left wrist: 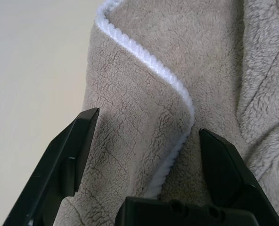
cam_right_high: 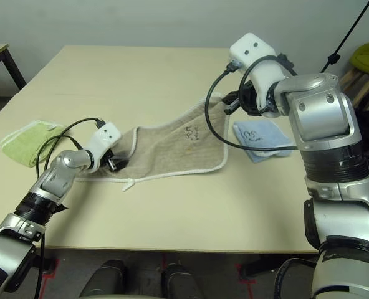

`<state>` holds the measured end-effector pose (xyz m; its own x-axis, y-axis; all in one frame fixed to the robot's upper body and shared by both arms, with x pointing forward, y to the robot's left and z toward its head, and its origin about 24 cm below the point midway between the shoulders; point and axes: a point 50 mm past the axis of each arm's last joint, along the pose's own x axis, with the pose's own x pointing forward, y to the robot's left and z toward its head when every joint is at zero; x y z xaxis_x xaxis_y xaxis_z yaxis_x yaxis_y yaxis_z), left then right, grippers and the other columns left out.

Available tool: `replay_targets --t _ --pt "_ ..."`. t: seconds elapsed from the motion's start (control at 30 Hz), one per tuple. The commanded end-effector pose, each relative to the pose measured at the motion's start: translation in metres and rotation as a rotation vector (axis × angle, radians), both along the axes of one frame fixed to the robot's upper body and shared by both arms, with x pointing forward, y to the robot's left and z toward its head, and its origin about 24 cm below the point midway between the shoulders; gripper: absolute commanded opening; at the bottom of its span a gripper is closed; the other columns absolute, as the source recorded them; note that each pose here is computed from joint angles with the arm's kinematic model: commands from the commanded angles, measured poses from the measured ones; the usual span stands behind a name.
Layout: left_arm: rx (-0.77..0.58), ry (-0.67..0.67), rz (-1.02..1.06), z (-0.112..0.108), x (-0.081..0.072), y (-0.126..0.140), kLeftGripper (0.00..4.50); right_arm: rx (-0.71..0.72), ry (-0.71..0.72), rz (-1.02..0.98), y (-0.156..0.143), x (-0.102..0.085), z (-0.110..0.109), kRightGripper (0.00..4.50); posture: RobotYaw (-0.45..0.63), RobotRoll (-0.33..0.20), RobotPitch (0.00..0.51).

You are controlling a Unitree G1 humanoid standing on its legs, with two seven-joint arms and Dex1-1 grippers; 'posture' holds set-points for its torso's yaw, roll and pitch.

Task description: Fold the towel and set it aside.

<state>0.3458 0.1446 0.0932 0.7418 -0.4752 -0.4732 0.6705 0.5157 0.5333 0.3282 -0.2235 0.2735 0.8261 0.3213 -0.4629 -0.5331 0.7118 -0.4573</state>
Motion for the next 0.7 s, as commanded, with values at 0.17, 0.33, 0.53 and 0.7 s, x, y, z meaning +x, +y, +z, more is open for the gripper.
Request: replay_targets --t 0.17,0.33,0.53,0.7 --pt "-0.010 -0.010 0.018 -0.0007 0.0053 0.0007 4.29 0.002 -0.001 -0.002 -0.0019 -0.0019 0.0009 0.00 0.04 0.000 0.037" --pt "-0.016 -0.011 0.023 -0.0024 0.0059 0.0010 2.81 -0.001 -0.004 -0.001 -0.0019 -0.0020 0.0010 0.00 0.04 0.000 0.034" --pt "-0.014 -0.002 0.020 -0.0071 0.0043 0.0013 0.73 0.000 -0.004 0.001 -0.0021 -0.0023 0.0006 0.00 0.04 0.000 0.034" --pt "-0.019 -0.004 0.021 -0.0051 0.0043 0.0039 0.03 -0.001 -0.002 -0.003 -0.0035 -0.0024 0.0003 0.00 0.04 0.000 0.033"
